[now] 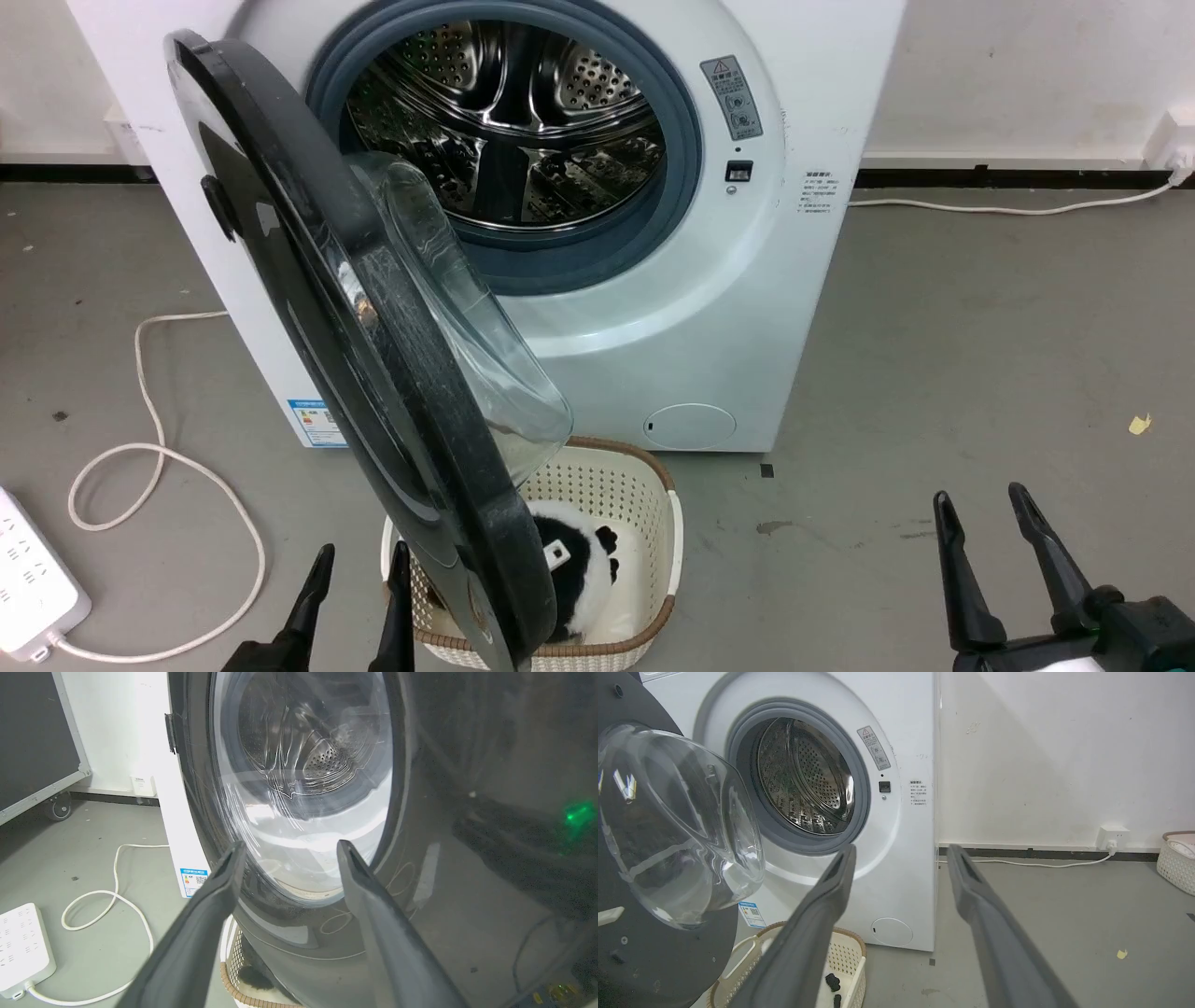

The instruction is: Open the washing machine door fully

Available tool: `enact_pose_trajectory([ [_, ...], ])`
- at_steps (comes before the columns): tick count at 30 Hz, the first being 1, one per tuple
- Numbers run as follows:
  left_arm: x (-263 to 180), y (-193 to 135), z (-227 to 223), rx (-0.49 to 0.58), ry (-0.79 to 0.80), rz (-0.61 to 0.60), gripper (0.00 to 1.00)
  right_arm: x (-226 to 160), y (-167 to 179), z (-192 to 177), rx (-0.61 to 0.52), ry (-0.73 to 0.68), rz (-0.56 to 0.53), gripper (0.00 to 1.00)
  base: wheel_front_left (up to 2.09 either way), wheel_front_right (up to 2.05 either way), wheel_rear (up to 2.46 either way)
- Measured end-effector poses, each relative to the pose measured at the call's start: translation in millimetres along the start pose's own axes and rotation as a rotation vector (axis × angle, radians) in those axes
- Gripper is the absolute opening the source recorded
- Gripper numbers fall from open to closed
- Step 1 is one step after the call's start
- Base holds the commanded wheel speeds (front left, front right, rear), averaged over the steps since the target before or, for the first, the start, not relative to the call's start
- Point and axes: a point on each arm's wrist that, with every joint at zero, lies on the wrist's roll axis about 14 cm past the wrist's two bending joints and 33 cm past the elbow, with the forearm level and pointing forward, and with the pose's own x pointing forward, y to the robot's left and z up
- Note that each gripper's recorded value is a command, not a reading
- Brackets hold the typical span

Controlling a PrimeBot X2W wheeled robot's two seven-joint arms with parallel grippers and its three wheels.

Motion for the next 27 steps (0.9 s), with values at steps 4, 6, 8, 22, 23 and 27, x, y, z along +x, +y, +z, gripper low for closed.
enact_pose_trajectory([
  [4, 0, 0, -1, 0.002, 0.003, 0.0, 1.0, 0, 0, -1, 0.021, 0.001, -0.003, 1.0, 0.0, 0.0, 0.0],
  [6, 0, 0, -1, 0.008, 0.003, -0.002, 1.0, 1, 0, -1, 0.033, 0.001, -0.005, 1.0, 0.0, 0.0, 0.0],
  [8, 0, 0, -1, 0.008, 0.004, -0.002, 1.0, 1, -1, -2, 0.039, 0.003, -0.008, 1.0, 0.0, 0.0, 0.0],
  [22, 9, 25, 70, -0.026, -0.223, 0.101, 0.0, 3, 3, -2, 0.051, 0.002, 0.003, 1.0, 0.0, 0.0, 0.0],
  [23, 9, 31, 85, -0.032, -0.27, 0.121, 0.0, 3, 3, -2, 0.049, 0.001, 0.004, 1.0, 0.0, 0.0, 0.0],
  [27, 6, 40, 141, -0.038, -0.449, 0.148, 0.0, 3, 4, -2, 0.039, 0.001, 0.006, 1.0, 0.0, 0.0, 0.0],
])
